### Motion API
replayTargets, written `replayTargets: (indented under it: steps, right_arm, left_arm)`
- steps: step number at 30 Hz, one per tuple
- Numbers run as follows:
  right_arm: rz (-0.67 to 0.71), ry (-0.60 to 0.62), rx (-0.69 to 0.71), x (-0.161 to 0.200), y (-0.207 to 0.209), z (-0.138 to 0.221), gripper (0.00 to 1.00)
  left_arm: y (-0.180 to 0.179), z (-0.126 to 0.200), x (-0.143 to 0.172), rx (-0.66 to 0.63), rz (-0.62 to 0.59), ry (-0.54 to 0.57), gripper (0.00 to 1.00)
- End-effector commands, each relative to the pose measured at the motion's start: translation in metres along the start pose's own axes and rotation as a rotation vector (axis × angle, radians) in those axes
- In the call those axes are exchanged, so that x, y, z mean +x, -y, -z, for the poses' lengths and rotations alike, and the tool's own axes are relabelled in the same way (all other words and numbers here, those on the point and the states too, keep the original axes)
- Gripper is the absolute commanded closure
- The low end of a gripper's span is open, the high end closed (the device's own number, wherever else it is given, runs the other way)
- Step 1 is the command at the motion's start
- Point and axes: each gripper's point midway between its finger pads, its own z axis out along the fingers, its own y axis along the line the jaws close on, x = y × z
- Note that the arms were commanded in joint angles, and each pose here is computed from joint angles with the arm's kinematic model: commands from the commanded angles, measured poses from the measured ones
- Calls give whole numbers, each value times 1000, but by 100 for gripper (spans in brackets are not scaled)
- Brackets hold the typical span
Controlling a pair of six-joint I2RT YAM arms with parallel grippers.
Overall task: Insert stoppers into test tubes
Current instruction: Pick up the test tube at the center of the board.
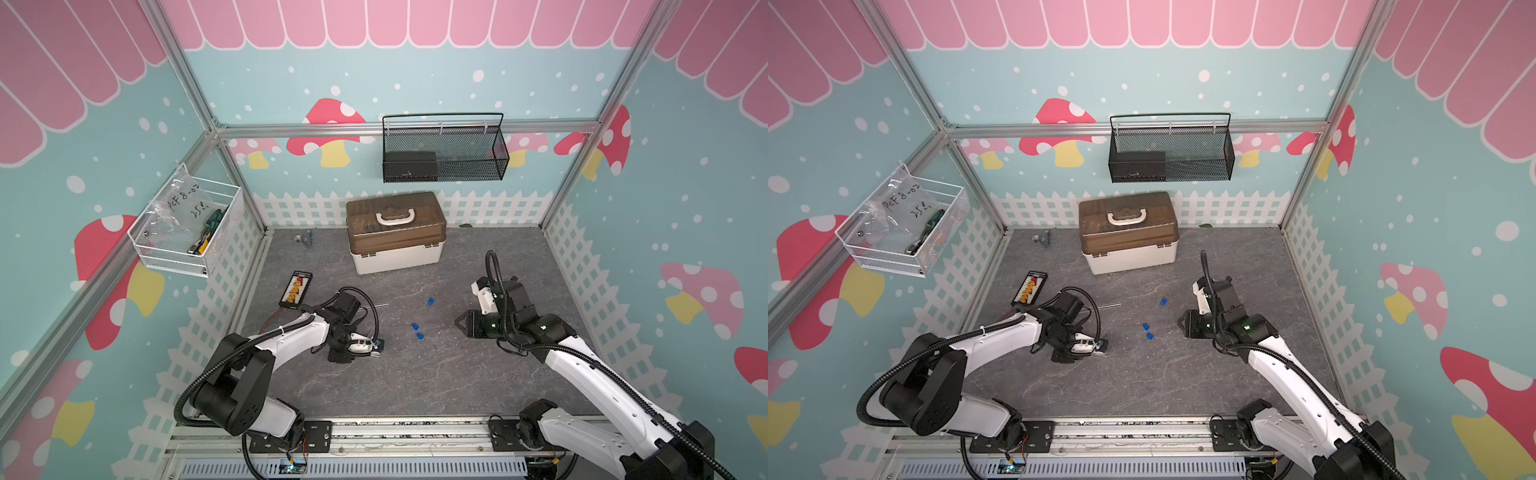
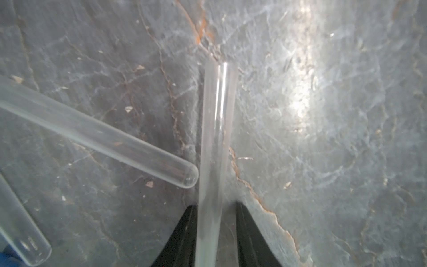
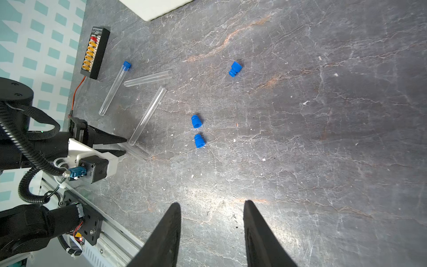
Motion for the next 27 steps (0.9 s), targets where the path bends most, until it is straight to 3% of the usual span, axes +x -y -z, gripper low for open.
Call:
replayTargets:
  steps: [1, 18, 27]
  right_arm:
    - [6, -17, 17, 4, 6, -3, 57]
    - [11, -15, 22, 6, 7, 0, 57]
    - [9, -25, 11, 7, 4, 2, 57]
  left_arm:
    - [4, 0, 1, 31, -43, -18, 67]
    - [5, -2, 4, 6, -48, -37, 77]
    - [5, 29, -4, -76, 15, 19, 82]
